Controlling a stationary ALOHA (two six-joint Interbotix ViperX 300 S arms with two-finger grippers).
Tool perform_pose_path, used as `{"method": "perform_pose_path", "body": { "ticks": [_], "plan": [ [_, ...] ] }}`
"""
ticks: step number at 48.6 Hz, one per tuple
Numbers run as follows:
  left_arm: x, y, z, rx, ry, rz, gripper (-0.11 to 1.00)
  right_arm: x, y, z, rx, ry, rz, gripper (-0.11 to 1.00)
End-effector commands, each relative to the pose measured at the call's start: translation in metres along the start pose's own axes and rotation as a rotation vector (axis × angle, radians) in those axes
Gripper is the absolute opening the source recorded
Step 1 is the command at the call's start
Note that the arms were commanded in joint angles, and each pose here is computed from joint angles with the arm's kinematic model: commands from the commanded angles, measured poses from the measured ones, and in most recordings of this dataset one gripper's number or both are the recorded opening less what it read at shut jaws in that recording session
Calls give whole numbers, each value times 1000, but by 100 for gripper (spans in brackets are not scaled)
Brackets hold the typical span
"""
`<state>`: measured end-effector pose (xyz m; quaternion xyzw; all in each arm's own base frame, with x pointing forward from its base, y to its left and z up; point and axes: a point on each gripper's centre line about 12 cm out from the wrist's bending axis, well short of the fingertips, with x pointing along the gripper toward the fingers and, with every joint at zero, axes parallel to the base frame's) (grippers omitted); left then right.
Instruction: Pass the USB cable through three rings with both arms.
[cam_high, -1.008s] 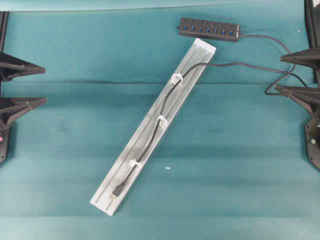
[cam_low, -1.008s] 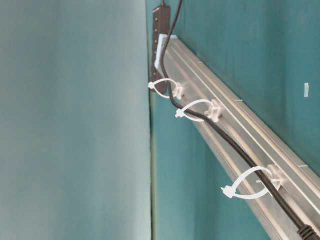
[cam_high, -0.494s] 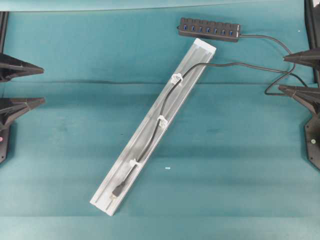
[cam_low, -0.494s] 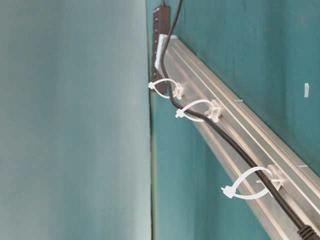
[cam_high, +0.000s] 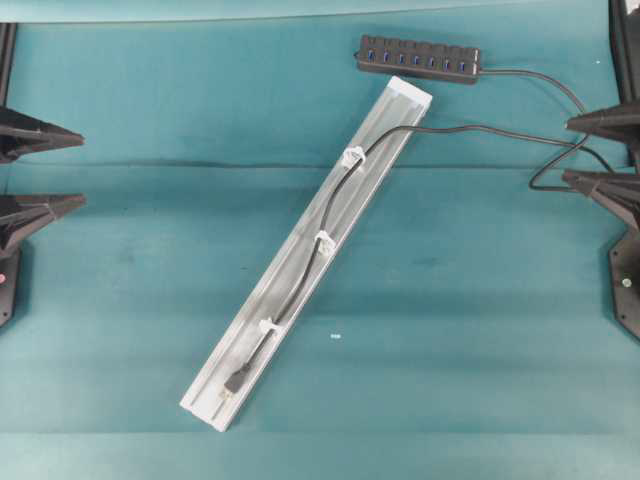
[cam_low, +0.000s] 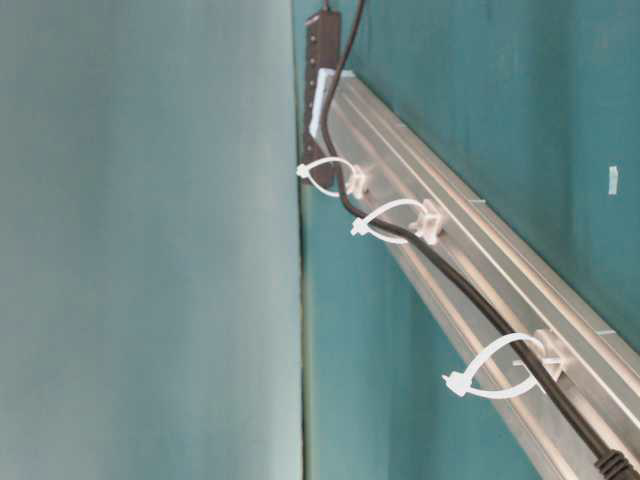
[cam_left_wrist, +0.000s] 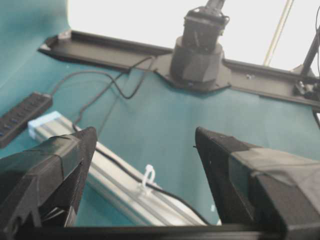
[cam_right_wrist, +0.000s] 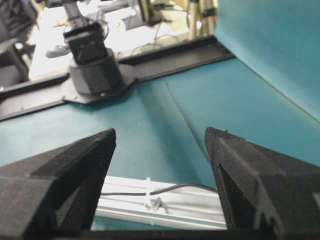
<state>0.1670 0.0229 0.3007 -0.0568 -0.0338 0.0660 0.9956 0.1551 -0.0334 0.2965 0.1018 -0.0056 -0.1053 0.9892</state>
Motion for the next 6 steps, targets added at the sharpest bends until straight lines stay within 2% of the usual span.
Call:
{"method": "perform_pose_path", "body": {
  "ticks": [1, 6],
  "plan": [
    [1, 0, 6, 5, -8, 3, 88, 1, 0, 3, 3, -11, 1, 80],
    [1, 0, 6, -7, -5, 2, 88, 1, 1, 5, 6, -24, 2, 80]
  ]
}}
